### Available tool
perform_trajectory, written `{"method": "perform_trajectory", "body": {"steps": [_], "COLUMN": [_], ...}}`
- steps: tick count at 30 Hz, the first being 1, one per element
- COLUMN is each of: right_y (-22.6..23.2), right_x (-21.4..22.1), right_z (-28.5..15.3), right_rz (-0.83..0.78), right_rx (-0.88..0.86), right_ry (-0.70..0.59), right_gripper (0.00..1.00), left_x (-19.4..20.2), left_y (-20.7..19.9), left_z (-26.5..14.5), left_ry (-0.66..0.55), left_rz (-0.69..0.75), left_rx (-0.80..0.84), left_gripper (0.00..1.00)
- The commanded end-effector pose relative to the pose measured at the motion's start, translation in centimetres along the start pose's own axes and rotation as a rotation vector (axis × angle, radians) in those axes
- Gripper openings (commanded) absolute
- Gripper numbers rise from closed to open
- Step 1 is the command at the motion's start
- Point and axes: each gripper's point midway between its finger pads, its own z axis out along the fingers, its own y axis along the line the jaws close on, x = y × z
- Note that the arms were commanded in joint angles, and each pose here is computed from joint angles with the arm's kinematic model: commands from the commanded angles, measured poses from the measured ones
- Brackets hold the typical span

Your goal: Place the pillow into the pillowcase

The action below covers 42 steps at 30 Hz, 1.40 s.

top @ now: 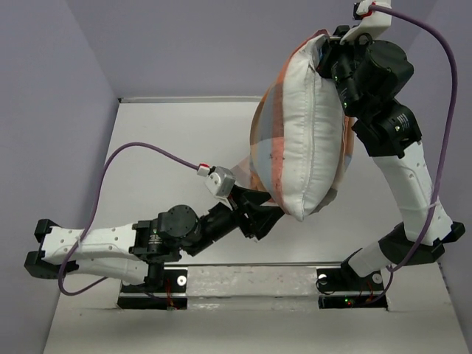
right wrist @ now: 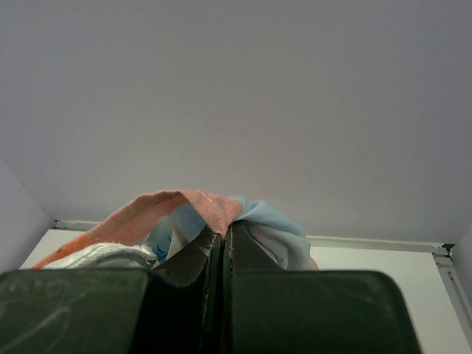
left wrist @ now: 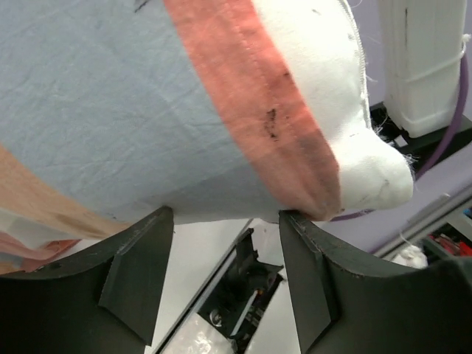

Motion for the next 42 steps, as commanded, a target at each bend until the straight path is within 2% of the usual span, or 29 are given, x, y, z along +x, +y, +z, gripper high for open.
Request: {"method": "perform_trajectory", "body": {"steps": [1,17,26,36,42], "right_y": [-0.9,-1.5,-1.5,-1.2,-0.8], "right_x": [-0.1,2.1,2.6,3.0,3.3], "right_z": [-0.4,-0.5,-0.4,-0.3,-0.3], "right_rz": [-0.003,-0.023,-0.031,-0.017,-0.006], "right_rx": [0.026,0.031,0.026,0.007,-0.015], "right_ry": [-0.024,0.000,0.009,0.016,0.022], "right_gripper": [0.00,0.00,0.00,0.00,0.00], "left_x": [-4.8,-6.3,-6.6,-7.5,-7.7], "left_y": [0.8,-2.3,-3.7,-3.4,-3.0], "left_z": [-0.2,-1.3,-1.8,-1.3,-1.0], "left_ry": [-0.171,-0.189,-0.192,-0.212,-0.199], "left_rz": [0.059,0.141,0.144,0.171,0.242], "left_rx": [-0.226,-0.356,-0.305,-0.413,-0.493], "left_gripper": [0.70,0.76,0.77,0.81,0.81]}}
